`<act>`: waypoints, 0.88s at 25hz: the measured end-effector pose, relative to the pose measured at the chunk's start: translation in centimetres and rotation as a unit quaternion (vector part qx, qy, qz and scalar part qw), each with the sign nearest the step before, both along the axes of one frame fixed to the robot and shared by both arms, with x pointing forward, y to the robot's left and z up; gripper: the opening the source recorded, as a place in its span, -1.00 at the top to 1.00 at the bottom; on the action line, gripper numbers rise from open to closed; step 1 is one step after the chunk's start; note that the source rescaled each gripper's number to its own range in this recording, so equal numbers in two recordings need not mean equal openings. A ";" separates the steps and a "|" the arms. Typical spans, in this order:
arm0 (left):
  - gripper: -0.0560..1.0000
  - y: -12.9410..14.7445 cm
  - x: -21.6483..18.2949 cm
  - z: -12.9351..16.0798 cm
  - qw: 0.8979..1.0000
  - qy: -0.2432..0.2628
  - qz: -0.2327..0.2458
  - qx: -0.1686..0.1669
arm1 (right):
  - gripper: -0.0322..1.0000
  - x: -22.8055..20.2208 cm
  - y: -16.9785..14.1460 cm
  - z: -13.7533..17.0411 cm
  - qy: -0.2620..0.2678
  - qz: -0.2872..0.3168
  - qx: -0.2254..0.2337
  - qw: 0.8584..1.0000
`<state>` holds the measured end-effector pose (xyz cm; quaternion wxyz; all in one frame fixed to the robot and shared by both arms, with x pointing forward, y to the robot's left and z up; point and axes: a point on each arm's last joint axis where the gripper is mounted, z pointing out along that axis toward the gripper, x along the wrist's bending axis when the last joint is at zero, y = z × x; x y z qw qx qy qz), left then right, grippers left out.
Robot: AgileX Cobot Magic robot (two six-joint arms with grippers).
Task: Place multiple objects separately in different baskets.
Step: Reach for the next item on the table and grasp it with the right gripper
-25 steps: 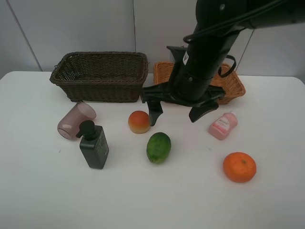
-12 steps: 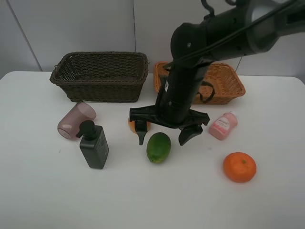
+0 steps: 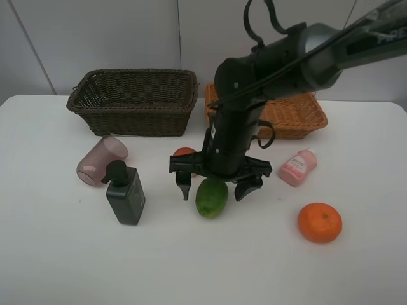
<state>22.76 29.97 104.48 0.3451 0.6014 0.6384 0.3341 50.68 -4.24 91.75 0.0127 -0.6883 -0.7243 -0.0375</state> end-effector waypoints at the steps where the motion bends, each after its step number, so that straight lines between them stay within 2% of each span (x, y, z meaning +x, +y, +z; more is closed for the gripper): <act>1: -0.84 0.0 0.0 0.0 1.000 0.000 0.000 0.000 | -0.91 0.0 0.0 -0.2 0.000 0.000 -0.004 1.000; 9: -0.84 0.0 0.0 0.0 1.000 0.000 0.000 0.000 | -0.91 0.6 0.3 -0.6 -0.023 0.003 0.007 1.000; 22: -0.84 0.0 0.0 0.0 1.000 0.000 0.000 0.000 | -0.91 1.0 0.1 -3.0 -0.023 0.024 -0.025 0.999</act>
